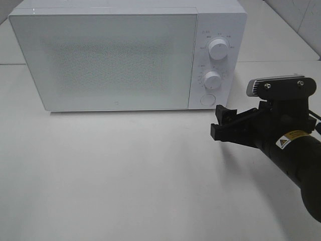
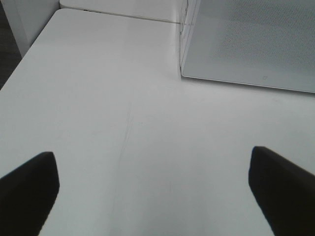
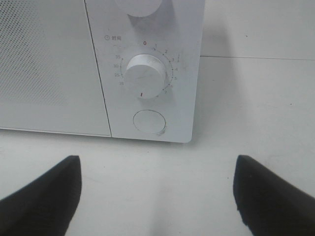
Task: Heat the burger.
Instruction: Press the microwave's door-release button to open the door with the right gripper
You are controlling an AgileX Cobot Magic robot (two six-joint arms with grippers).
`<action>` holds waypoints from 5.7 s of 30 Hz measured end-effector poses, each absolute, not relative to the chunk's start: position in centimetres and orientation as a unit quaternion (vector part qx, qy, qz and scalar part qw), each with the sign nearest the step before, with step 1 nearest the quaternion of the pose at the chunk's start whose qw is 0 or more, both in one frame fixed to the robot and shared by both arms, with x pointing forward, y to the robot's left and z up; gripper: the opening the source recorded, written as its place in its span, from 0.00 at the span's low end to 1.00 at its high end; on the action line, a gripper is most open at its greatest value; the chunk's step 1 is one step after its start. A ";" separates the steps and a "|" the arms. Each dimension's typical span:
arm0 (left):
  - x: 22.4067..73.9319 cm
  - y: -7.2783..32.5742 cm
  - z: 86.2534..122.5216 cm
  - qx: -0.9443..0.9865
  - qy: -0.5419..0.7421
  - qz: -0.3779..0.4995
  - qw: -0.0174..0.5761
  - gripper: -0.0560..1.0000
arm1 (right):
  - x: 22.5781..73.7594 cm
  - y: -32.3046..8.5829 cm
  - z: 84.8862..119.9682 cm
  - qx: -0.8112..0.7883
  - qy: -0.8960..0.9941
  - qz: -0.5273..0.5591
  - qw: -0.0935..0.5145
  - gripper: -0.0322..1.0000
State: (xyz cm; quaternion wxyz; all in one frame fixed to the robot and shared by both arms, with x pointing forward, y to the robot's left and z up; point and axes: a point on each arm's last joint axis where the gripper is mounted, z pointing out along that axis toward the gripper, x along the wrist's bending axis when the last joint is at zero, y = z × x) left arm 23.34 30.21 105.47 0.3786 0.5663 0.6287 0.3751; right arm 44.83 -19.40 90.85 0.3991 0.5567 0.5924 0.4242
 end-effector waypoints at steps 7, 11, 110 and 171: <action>23.3 30.2 105.5 0.566 0.629 0.375 0.379 0.99 | 44.8 -19.4 90.8 0.589 0.562 0.443 0.376 0.74; 23.3 30.2 105.5 0.566 0.629 0.375 0.379 0.99 | 44.8 -19.4 90.8 0.643 0.499 0.479 0.329 0.69; 23.3 30.2 105.5 0.566 0.629 0.375 0.379 0.99 | 57.0 -15.9 84.9 0.847 -0.016 0.531 0.002 0.03; 23.3 30.2 105.5 0.566 0.629 0.375 0.379 0.99 | 59.8 -15.2 83.9 0.845 -0.048 0.532 -0.008 0.03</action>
